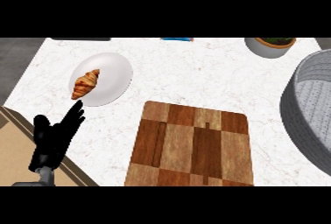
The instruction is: Pick the pear from the cutting board and place it in the basket
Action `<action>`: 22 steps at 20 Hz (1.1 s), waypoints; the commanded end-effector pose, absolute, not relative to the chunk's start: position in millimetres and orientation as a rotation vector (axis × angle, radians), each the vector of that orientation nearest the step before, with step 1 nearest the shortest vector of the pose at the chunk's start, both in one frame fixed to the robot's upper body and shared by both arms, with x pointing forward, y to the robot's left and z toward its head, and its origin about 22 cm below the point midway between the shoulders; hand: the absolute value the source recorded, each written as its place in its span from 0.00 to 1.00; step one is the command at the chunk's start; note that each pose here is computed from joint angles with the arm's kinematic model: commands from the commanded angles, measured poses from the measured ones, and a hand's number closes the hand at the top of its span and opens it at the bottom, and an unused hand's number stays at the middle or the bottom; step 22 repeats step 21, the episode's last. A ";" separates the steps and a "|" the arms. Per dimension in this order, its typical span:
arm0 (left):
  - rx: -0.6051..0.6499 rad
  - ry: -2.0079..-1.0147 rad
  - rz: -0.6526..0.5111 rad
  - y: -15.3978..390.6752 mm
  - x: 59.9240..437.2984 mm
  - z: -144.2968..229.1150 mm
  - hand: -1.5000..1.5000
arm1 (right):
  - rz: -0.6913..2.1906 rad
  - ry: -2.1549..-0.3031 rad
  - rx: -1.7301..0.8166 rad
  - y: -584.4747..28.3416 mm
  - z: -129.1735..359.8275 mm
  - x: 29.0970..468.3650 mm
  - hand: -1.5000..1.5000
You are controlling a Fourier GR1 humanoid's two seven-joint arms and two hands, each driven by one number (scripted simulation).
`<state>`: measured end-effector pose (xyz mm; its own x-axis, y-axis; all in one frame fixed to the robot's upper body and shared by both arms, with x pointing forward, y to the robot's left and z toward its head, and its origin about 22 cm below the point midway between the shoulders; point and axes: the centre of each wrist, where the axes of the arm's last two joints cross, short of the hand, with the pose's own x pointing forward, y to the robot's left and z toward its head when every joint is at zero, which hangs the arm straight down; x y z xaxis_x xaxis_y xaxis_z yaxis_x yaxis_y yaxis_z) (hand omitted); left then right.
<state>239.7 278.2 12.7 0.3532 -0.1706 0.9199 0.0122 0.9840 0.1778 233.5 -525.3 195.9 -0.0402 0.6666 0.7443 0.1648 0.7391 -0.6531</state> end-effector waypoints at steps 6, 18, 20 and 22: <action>0.146 -1.034 -0.104 285.5 208.5 -32.2 0.50 | 0.472 -1.643 -0.748 -551.8 166.7 240.4 0.00; 0.132 -1.032 -0.058 279.1 204.2 -40.7 0.50 | 0.136 -1.653 -0.702 -612.5 203.9 205.1 0.00; 0.146 -1.039 -0.067 286.0 207.6 -39.5 0.50 | 0.128 -1.635 -0.738 -625.3 231.4 189.7 0.00; 0.126 -1.038 -0.065 284.5 209.3 -36.6 0.50 | 0.121 -1.629 -0.725 -627.8 219.7 186.3 0.00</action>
